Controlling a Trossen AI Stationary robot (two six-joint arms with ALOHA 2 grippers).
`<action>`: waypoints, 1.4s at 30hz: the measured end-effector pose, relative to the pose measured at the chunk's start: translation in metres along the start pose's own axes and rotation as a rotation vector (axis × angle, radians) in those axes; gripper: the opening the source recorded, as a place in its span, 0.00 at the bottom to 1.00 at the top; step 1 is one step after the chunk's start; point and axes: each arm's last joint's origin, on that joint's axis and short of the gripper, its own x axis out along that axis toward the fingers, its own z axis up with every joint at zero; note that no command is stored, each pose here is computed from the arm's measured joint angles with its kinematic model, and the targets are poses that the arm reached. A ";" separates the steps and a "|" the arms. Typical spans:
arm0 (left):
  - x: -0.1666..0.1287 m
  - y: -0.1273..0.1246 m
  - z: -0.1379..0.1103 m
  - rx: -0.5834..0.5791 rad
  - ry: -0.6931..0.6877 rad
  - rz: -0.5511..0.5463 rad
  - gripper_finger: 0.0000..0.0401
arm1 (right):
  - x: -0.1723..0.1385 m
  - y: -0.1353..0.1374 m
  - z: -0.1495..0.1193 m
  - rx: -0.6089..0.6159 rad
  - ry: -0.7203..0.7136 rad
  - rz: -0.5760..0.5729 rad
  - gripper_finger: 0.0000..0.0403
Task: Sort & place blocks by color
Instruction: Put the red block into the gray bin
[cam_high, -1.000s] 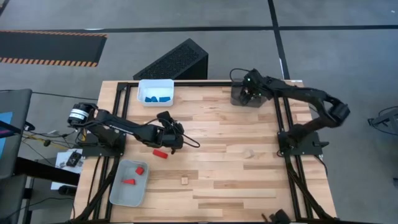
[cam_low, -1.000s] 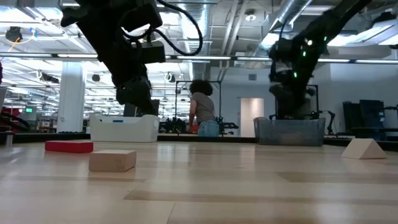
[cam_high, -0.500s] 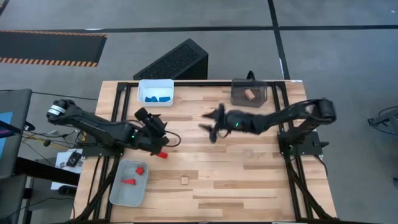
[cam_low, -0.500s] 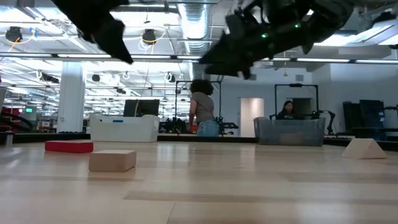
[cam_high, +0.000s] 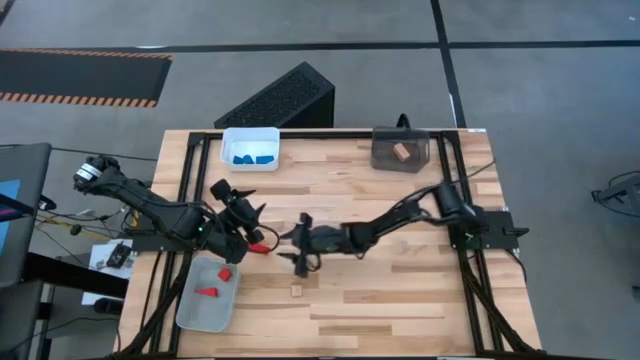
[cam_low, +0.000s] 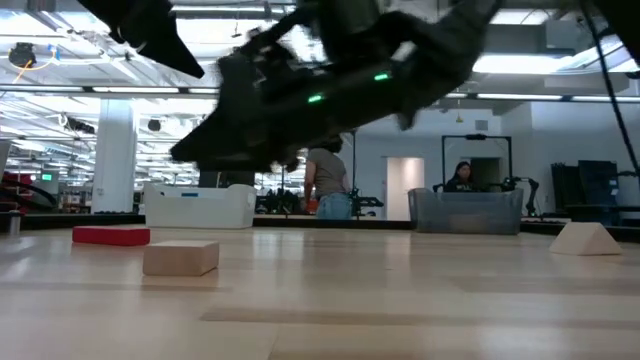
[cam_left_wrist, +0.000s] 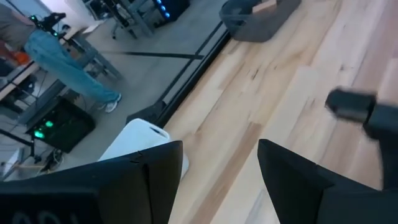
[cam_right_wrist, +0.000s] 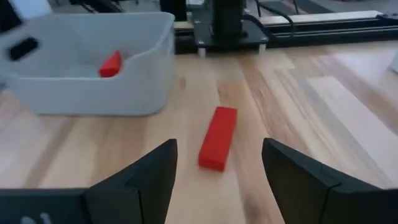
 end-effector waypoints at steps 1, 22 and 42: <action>0.000 0.001 -0.001 -0.003 0.002 0.005 0.50 | 0.009 0.000 0.000 -0.002 0.011 -0.002 0.65; -0.001 0.009 -0.011 -0.006 0.056 0.061 0.50 | 0.085 0.000 -0.018 0.026 0.321 0.036 0.62; -0.004 0.009 -0.020 -0.048 0.216 -0.042 0.50 | 0.039 -0.046 0.011 0.027 0.570 0.075 0.26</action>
